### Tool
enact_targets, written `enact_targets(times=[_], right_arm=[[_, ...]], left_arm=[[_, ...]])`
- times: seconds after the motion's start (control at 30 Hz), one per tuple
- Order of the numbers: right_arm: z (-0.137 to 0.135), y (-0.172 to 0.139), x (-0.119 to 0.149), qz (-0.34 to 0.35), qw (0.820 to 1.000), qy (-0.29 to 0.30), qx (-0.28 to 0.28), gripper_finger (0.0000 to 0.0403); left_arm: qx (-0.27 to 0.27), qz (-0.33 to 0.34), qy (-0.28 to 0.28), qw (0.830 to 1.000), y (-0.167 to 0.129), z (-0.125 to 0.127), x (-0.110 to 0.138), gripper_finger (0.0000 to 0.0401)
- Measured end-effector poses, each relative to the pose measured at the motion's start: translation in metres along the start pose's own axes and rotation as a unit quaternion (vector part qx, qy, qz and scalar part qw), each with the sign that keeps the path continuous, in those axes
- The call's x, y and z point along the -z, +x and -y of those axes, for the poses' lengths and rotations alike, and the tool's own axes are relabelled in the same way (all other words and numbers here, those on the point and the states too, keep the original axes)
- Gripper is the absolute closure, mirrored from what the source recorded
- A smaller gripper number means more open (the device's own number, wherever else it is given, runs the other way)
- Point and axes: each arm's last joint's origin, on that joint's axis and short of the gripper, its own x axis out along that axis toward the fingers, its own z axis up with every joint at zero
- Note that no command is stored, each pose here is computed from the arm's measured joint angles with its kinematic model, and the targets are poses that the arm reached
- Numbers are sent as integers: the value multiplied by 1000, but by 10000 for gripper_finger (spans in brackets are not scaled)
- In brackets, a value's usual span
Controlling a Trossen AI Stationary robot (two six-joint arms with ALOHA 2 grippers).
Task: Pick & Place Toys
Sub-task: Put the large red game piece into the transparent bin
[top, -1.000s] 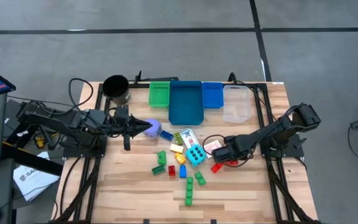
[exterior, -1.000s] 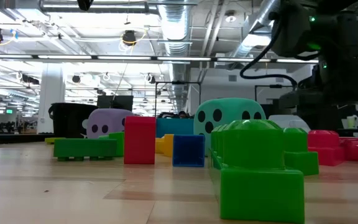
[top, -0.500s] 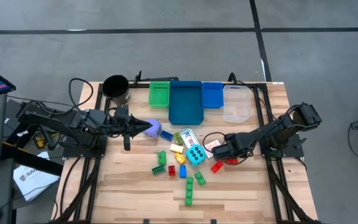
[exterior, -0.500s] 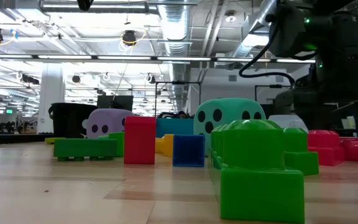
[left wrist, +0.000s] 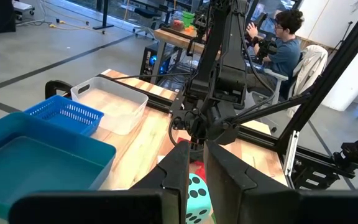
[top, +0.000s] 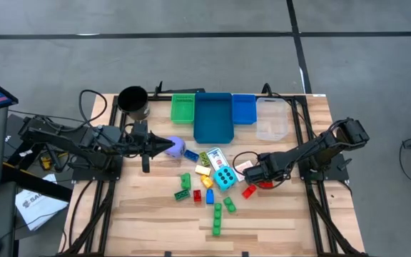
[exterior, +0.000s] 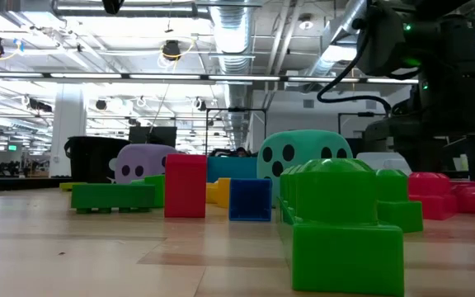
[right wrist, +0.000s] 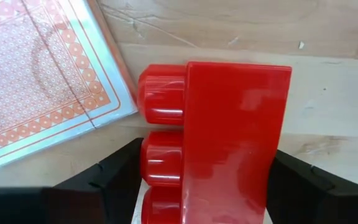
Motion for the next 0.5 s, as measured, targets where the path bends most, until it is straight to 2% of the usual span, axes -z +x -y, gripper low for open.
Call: enact_targets(times=[0.3,0.5], right_arm=[[0,-1,2,-25,999,-20,5,135],[-7,-18,3,-24,998,-57,14,136]], left_arm=[[0,0,0,1000,0,0,0,357],[-1,-2,1,1000,0,0,0,357]])
